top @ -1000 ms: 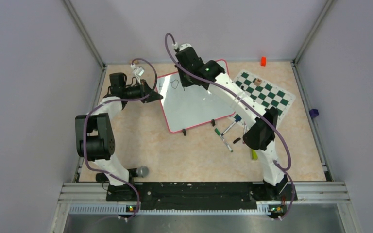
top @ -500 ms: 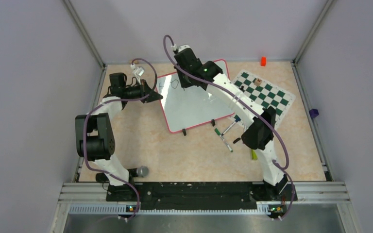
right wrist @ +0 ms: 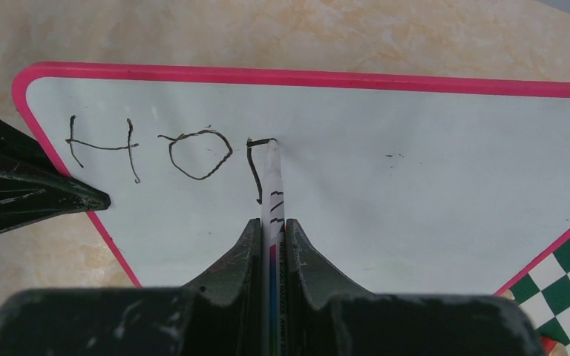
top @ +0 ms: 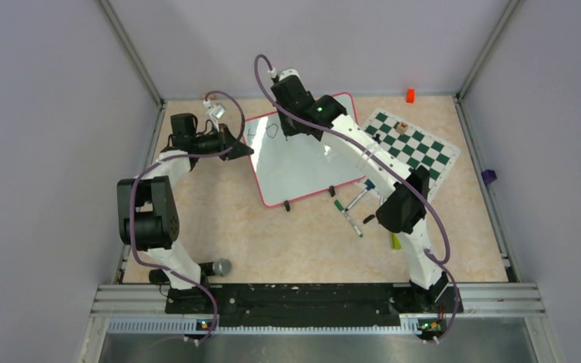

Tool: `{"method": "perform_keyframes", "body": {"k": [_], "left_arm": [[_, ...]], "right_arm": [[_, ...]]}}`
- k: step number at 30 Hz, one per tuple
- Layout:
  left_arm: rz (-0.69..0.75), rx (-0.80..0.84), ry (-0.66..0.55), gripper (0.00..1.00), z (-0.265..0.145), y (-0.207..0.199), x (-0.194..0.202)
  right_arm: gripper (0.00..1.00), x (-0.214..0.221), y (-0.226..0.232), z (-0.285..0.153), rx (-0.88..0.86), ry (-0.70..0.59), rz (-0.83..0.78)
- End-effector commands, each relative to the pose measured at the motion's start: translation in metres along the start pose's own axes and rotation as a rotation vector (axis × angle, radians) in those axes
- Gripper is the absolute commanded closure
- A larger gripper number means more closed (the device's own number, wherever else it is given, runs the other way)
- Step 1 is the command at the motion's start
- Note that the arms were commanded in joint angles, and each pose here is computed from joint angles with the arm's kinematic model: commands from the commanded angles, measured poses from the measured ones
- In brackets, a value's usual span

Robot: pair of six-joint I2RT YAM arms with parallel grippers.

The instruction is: Write a sentence on the whiteboard

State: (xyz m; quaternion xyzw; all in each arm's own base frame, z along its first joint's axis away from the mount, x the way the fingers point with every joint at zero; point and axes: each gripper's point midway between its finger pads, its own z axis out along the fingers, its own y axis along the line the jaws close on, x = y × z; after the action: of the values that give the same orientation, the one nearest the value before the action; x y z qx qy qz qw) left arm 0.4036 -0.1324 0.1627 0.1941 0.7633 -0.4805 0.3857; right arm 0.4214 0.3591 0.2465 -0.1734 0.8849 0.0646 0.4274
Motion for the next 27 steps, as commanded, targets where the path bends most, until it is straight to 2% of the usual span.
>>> {"method": "perform_keyframes", "body": {"k": [1, 18, 27], "left_arm": [[0.089, -0.104, 0.055, 1.00, 0.010, 0.027, 0.023], [0.089, -0.105, 0.057, 1.00, 0.010, 0.027, 0.024], [0.090, -0.103, 0.057, 1.00, 0.010, 0.027, 0.024]], "right_arm": [[1.00, -0.007, -0.017, -0.002, 0.074, -0.024, -0.011], [1.00, 0.019, -0.008, -0.003, 0.005, 0.071, -0.042], [1.00, 0.012, 0.006, -0.001, -0.066, 0.048, -0.029]]}}
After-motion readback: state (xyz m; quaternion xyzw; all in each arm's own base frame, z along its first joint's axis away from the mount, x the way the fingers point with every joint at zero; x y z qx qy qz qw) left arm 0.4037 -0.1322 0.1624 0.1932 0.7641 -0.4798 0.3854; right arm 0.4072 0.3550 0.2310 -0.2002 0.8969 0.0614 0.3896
